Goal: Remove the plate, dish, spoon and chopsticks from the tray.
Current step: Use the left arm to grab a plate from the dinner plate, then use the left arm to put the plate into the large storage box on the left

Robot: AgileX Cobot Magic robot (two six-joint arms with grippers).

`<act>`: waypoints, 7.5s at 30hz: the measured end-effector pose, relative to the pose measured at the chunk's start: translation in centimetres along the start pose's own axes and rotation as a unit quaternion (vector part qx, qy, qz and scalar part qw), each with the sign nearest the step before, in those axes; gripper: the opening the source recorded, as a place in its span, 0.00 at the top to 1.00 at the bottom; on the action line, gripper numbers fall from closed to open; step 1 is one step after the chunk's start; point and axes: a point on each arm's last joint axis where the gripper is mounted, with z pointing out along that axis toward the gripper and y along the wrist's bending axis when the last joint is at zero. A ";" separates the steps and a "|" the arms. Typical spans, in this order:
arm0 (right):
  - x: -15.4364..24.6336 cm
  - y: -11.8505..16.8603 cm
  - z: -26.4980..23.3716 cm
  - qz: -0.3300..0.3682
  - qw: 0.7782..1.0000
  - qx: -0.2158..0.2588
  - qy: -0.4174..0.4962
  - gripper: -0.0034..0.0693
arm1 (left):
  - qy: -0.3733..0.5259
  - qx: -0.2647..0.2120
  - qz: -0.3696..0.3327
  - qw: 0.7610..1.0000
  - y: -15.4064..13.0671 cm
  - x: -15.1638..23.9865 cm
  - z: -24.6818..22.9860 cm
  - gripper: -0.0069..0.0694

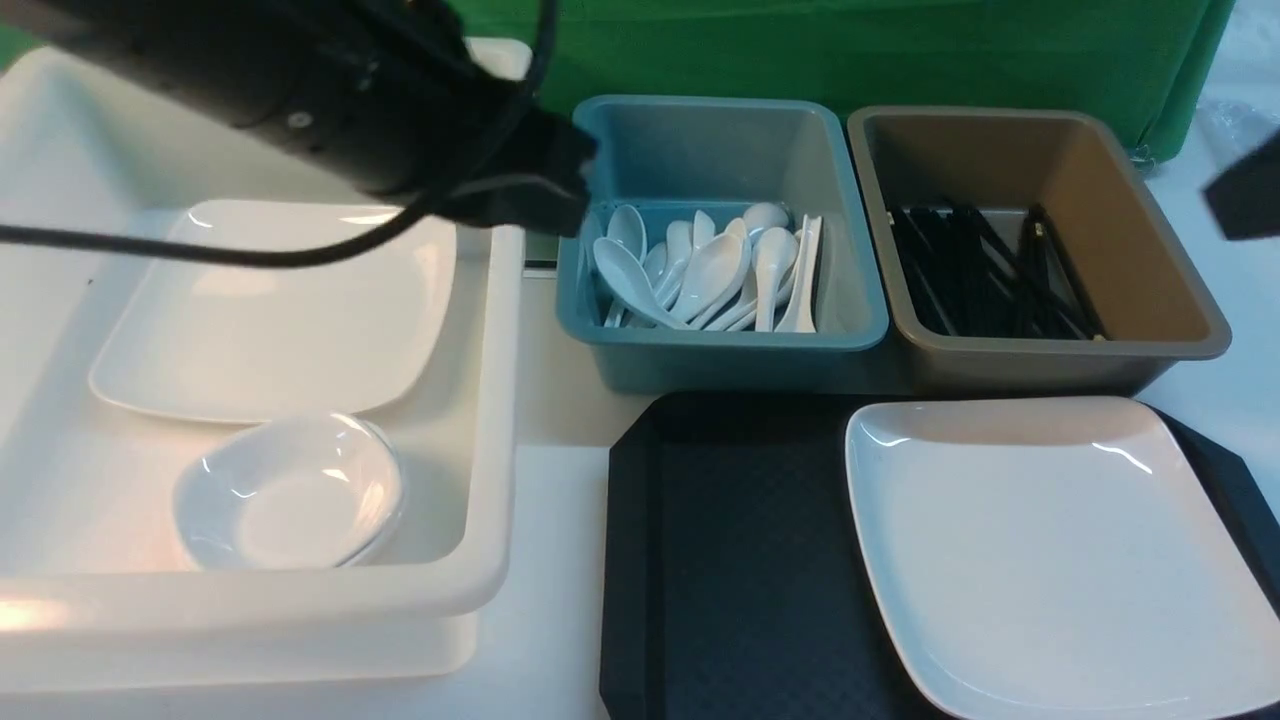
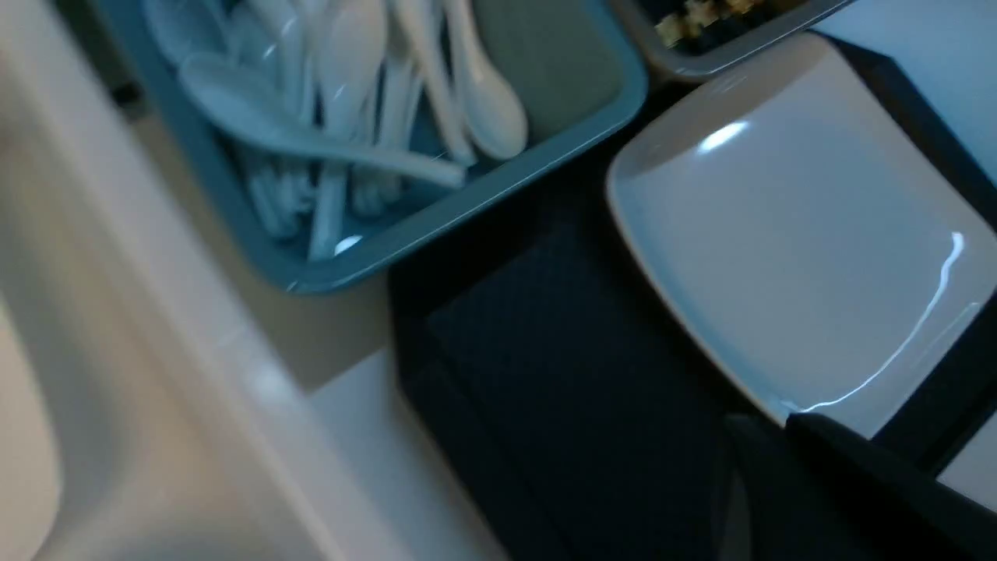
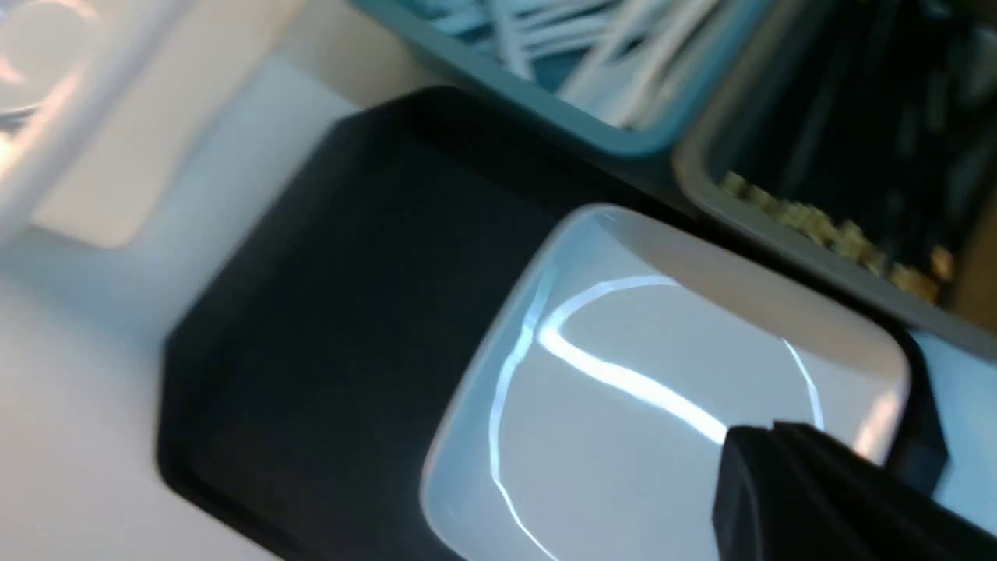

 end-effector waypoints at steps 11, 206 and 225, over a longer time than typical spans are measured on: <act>10.1 0.1 -0.6 0.065 0.996 0.042 0.035 0.91 | 0.081 0.086 0.048 0.992 -5.7 -2.5 12.6 0.90; -6.7 11.6 2.9 -0.179 0.949 -0.242 -0.098 0.92 | -0.230 -0.283 -0.193 0.911 17.9 -0.2 -19.4 0.88; -7.4 12.4 3.4 -0.170 0.951 -0.227 -0.123 0.92 | -0.312 -0.314 -0.368 0.818 26.6 12.6 -10.3 0.87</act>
